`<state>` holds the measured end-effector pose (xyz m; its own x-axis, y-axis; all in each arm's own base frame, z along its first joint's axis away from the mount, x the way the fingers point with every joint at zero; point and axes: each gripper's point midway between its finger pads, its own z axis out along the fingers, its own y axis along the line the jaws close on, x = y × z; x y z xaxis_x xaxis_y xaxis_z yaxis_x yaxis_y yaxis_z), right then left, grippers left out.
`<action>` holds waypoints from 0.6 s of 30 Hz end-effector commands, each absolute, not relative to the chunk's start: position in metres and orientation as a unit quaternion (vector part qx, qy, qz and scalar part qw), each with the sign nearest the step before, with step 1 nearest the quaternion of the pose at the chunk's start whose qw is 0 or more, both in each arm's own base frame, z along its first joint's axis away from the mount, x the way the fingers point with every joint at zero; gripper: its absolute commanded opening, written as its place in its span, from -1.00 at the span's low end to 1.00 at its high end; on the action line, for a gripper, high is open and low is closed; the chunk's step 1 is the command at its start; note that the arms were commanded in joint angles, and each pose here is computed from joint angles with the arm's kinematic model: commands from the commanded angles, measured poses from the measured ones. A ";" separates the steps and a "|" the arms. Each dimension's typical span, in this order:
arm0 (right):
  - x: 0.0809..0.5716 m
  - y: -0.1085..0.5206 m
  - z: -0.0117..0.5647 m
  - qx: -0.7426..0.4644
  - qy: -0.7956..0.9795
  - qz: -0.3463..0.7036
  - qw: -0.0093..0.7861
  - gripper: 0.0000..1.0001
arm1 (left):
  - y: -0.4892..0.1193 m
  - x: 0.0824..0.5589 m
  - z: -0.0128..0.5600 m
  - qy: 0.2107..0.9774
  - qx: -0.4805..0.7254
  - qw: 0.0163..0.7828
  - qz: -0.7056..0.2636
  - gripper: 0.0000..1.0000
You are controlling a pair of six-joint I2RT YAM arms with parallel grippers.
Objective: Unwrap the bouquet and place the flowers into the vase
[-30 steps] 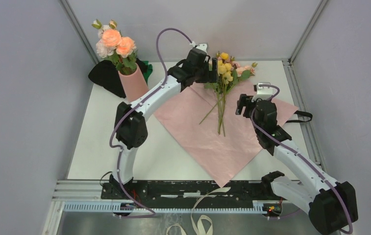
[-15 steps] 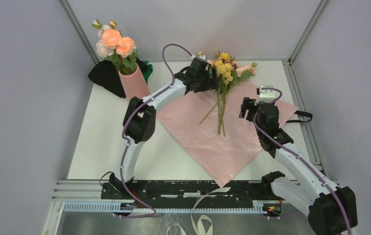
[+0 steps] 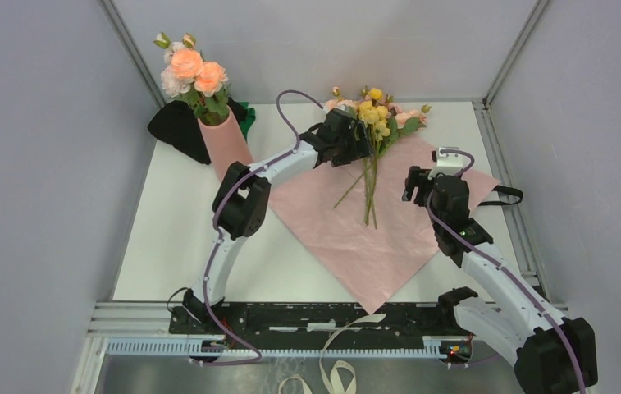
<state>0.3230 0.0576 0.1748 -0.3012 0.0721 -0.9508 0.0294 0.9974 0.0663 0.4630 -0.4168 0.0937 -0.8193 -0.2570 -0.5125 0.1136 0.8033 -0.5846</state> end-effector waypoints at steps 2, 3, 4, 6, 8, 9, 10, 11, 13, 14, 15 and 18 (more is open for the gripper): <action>0.322 0.057 0.176 0.028 0.803 0.022 0.595 0.58 | -0.425 0.470 0.089 0.892 -0.065 0.303 -0.329 0.76; 0.322 0.057 0.176 0.028 0.803 0.022 0.594 0.57 | -0.426 0.470 0.087 0.892 -0.067 0.302 -0.330 0.75; 0.322 0.057 0.175 0.028 0.804 0.023 0.594 0.57 | -0.427 0.470 0.085 0.892 -0.068 0.301 -0.330 0.71; 0.322 0.057 0.175 0.027 0.804 0.023 0.593 0.57 | -0.426 0.473 0.082 0.891 -0.073 0.305 -0.327 0.67; 0.321 0.058 0.174 0.024 0.805 0.024 0.592 0.57 | -0.426 0.476 0.079 0.891 -0.077 0.308 -0.326 0.65; 0.321 0.058 0.175 0.025 0.805 0.025 0.592 0.57 | -0.428 0.478 0.078 0.890 -0.077 0.308 -0.326 0.63; 0.320 0.058 0.174 0.023 0.806 0.024 0.591 0.57 | -0.430 0.479 0.077 0.890 -0.077 0.308 -0.328 0.61; 0.320 0.057 0.174 0.023 0.806 0.022 0.591 0.57 | -0.432 0.480 0.075 0.890 -0.078 0.306 -0.329 0.57; 0.320 0.056 0.174 0.021 0.807 0.019 0.590 0.57 | -0.434 0.484 0.072 0.889 -0.080 0.305 -0.331 0.44; 0.320 0.055 0.174 0.021 0.807 0.017 0.590 0.57 | -0.436 0.484 0.072 0.889 -0.080 0.304 -0.333 0.41; 0.319 0.055 0.174 0.020 0.807 0.017 0.590 0.57 | -0.437 0.486 0.070 0.888 -0.081 0.305 -0.334 0.40; 0.319 0.054 0.173 0.020 0.808 0.015 0.588 0.57 | -0.441 0.489 0.070 0.884 -0.079 0.309 -0.341 0.24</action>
<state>0.3205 0.0568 0.1709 -0.3161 0.0602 -0.9468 0.0158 0.9982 0.0582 0.4737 -0.4261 0.0478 -0.8293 -0.2988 -0.4723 0.0535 0.7987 -0.5993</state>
